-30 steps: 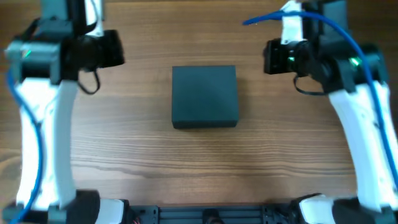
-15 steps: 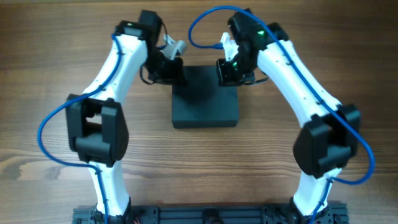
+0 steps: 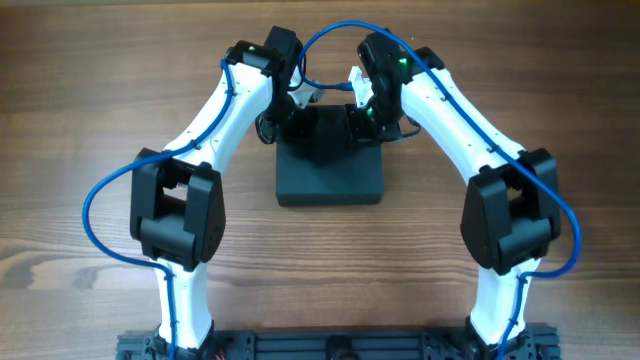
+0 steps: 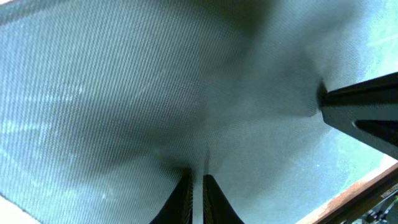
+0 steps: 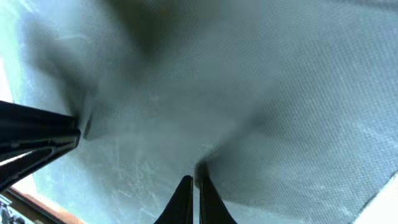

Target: Pack container

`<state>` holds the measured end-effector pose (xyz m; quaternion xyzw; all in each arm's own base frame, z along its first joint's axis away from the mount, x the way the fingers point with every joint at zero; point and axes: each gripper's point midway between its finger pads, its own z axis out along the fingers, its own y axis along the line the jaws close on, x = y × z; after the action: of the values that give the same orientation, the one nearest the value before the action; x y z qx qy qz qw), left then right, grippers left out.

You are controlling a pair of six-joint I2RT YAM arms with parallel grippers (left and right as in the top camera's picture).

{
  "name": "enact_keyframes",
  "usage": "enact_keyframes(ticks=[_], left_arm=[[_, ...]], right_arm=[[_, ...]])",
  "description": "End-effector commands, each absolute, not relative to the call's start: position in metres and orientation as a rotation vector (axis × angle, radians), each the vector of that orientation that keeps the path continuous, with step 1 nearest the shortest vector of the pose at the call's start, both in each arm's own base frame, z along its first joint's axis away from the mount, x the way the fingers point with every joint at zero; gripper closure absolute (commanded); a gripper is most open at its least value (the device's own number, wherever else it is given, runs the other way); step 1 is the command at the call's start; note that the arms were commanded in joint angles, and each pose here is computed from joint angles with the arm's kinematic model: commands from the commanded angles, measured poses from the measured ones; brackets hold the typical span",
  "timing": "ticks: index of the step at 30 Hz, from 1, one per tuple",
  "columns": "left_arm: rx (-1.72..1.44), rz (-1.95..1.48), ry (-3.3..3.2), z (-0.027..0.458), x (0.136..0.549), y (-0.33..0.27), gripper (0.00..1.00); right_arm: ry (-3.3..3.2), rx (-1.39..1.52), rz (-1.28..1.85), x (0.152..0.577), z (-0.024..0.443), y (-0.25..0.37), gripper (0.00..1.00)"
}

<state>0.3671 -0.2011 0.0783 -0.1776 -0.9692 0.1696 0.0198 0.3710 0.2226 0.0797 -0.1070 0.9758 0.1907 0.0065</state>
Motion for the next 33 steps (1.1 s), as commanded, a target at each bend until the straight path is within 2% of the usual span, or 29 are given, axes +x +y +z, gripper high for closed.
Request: enact_keyframes(ticks=[1,2,6,11,15,18,20,23,26,30,33], left_arm=[[-0.496,0.484,-3.107,0.114,0.376,-0.182,0.92],[-0.489,0.502,-3.150,0.132,0.379,-0.177,0.91],[-0.434,0.423,-3.422,0.219,0.390,-0.133,0.68],[-0.266,0.212,-3.709,0.301,0.372,-0.069,0.66],[-0.080,0.018,-3.920,0.365,0.335,-0.023,0.65],[0.051,-0.129,-4.012,0.394,0.309,0.001,0.50],[0.099,-0.157,-4.055,0.407,0.293,0.008,0.22],[0.155,-0.180,-4.077,0.417,0.261,0.016,0.23],[0.170,-0.175,-4.052,0.414,0.227,0.017,0.39],[0.439,-0.246,-4.014,0.411,0.189,0.031,0.36],[0.433,-0.198,-4.054,0.412,0.174,0.028,0.34]], right_arm=[[2.824,-0.401,0.661,0.375,0.154,0.228,0.96],[2.759,-0.406,0.670,0.376,0.175,0.228,0.96],[2.437,-0.337,0.532,0.370,0.289,0.187,0.96],[2.176,-0.179,0.276,0.336,0.379,0.122,0.96],[1.981,-0.196,0.224,0.286,0.437,0.093,0.96],[1.914,-0.183,0.220,0.251,0.455,0.078,0.96],[1.904,-0.169,0.205,0.233,0.458,0.068,0.96],[1.886,-0.169,0.208,0.194,0.459,0.053,0.96],[1.841,-0.183,0.201,0.153,0.461,0.037,0.96],[1.813,-0.171,0.200,0.103,0.450,0.016,0.95],[1.847,-0.133,0.134,0.078,0.430,-0.005,0.96]])
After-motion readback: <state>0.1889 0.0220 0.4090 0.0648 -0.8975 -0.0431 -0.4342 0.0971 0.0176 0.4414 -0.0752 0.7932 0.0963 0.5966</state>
